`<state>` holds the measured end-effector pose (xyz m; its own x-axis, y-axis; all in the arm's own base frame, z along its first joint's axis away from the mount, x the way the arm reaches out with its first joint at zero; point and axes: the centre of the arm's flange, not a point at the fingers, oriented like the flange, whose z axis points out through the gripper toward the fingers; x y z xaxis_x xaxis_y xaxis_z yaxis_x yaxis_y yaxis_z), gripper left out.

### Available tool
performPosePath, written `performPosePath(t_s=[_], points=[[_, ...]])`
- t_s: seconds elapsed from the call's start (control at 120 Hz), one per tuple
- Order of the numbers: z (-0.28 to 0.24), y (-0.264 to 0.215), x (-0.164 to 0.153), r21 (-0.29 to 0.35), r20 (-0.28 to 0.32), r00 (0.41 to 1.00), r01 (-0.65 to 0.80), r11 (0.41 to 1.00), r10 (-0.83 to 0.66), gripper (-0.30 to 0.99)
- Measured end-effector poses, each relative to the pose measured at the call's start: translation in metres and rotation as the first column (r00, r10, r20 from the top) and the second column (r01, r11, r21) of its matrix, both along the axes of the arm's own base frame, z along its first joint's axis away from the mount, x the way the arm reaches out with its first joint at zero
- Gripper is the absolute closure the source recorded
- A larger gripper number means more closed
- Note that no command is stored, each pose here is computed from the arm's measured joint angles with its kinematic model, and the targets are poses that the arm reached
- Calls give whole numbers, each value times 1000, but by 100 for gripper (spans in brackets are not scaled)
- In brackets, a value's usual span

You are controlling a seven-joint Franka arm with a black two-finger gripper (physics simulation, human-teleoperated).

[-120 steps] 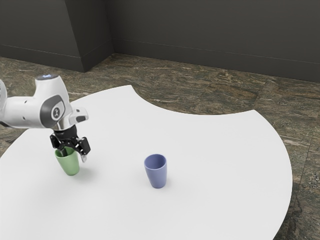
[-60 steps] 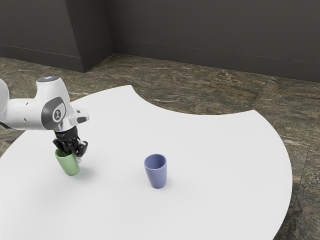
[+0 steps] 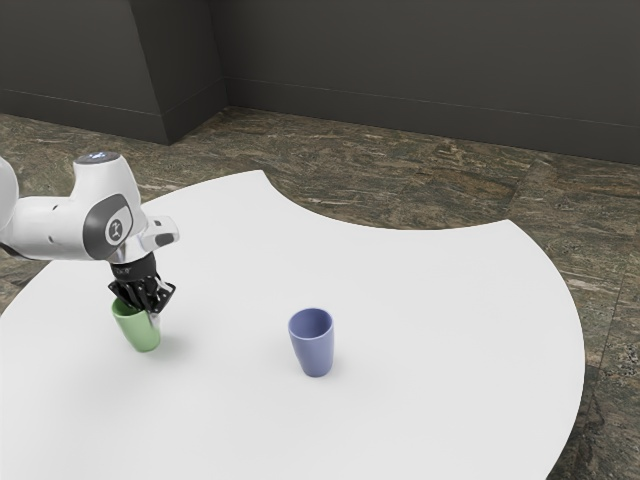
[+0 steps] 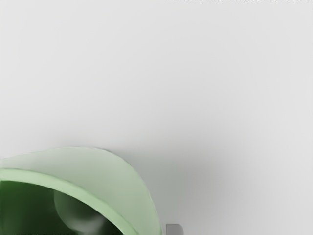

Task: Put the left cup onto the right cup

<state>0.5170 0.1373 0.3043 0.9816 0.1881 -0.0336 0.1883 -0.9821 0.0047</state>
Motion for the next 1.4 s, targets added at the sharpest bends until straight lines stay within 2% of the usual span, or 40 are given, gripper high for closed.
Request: performPosePath(t_s=[0.175, 0.342, 0.558, 0.692, 1.008, 1.4], points=[[8, -6, 1, 1, 8, 1000, 2, 1000, -2, 79], [33, -30, 8, 8, 26, 998, 49, 999, -49, 78], [95, -122, 41, 34, 73, 977, 196, 980, -198, 78], [117, -179, 49, 37, 87, 959, 267, 963, -269, 78], [137, -231, 53, 29, 97, 949, 298, 954, -299, 78], [133, -291, 59, 28, 91, 939, 331, 943, -332, 78]])
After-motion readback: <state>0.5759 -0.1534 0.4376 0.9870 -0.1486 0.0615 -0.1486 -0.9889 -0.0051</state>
